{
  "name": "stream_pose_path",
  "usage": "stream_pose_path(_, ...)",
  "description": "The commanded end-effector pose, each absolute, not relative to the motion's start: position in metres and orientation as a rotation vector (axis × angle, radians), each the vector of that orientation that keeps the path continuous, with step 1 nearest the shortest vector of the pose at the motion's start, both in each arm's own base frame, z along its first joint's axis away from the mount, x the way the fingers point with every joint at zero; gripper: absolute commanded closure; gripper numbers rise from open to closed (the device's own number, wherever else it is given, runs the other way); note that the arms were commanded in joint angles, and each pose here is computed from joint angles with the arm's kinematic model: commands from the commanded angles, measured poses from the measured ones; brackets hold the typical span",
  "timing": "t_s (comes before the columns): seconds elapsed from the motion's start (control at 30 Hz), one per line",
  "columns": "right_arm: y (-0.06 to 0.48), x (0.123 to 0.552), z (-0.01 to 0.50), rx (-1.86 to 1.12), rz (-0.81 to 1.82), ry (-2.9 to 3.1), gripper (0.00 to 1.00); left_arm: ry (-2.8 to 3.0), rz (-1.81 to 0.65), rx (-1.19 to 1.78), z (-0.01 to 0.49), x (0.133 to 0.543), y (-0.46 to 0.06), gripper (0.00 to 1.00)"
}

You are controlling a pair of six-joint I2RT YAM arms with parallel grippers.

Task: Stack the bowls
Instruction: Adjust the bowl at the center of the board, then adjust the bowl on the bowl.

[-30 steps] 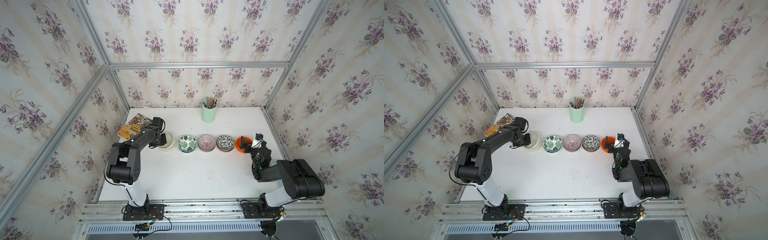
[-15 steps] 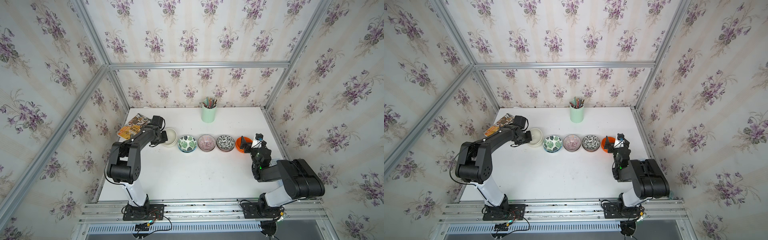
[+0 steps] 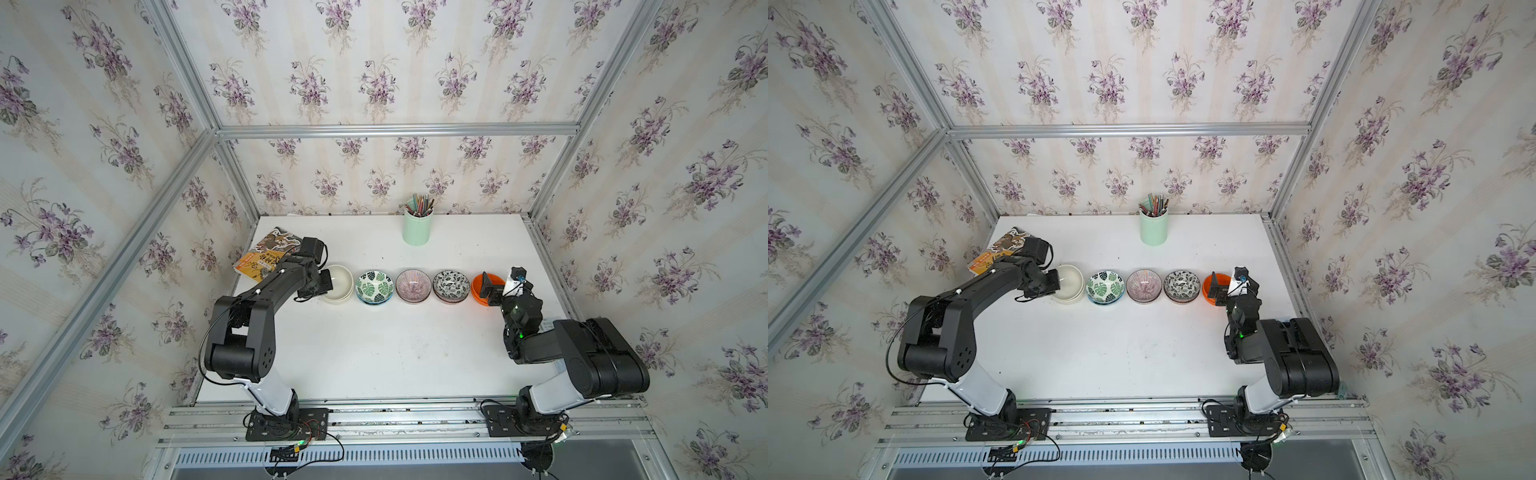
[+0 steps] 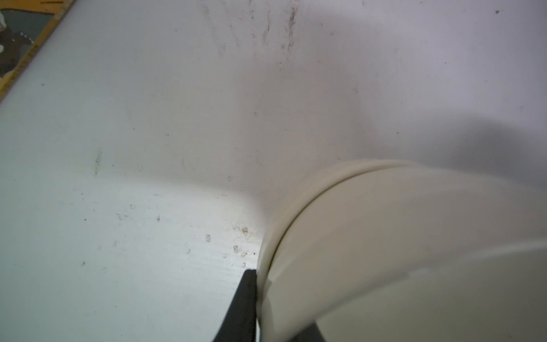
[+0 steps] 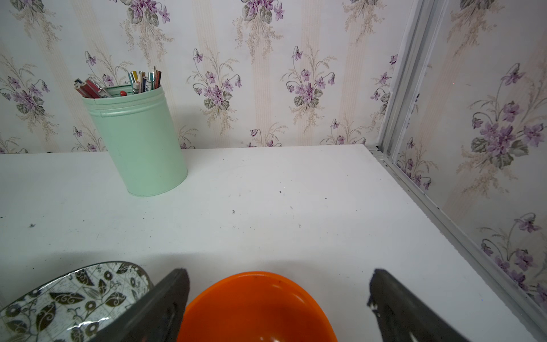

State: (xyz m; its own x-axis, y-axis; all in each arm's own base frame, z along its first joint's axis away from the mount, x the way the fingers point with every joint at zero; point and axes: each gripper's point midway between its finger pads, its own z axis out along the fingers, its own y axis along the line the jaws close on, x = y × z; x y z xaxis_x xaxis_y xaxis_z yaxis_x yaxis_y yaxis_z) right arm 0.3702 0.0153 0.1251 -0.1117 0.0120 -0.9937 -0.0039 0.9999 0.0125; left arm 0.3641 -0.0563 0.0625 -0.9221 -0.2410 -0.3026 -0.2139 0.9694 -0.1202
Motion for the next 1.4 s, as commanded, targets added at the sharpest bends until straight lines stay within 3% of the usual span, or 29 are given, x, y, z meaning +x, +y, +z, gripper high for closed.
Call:
stream_pose_path(0.0,0.014,0.372,0.129,0.017,0.012,1.669,0.0,2.855,-0.091,-0.322,0.055,0.35,-0.053,0.86)
stream_pose_path(0.23,0.014,0.372,0.129,0.016,0.011,1.667,0.0,2.814,-0.073,-0.32,0.072,0.36,-0.05,0.69)
stream_pose_path(0.4,0.014,0.372,0.129,0.017,0.012,1.668,0.0,2.729,-0.09,-0.309,0.109,0.367,-0.05,0.66)
stream_pose_path(0.77,0.014,0.372,0.128,0.016,0.011,1.67,0.0,2.645,-0.248,-0.189,0.157,0.395,-0.089,0.74)
stream_pose_path(1.0,0.014,0.372,0.129,0.017,0.012,1.667,0.0,2.694,-0.214,-0.113,0.139,0.417,-0.119,0.76)
stream_pose_path(1.37,0.014,0.372,0.129,0.017,0.012,1.669,0.0,2.739,-0.155,-0.107,0.12,0.426,-0.121,0.77)
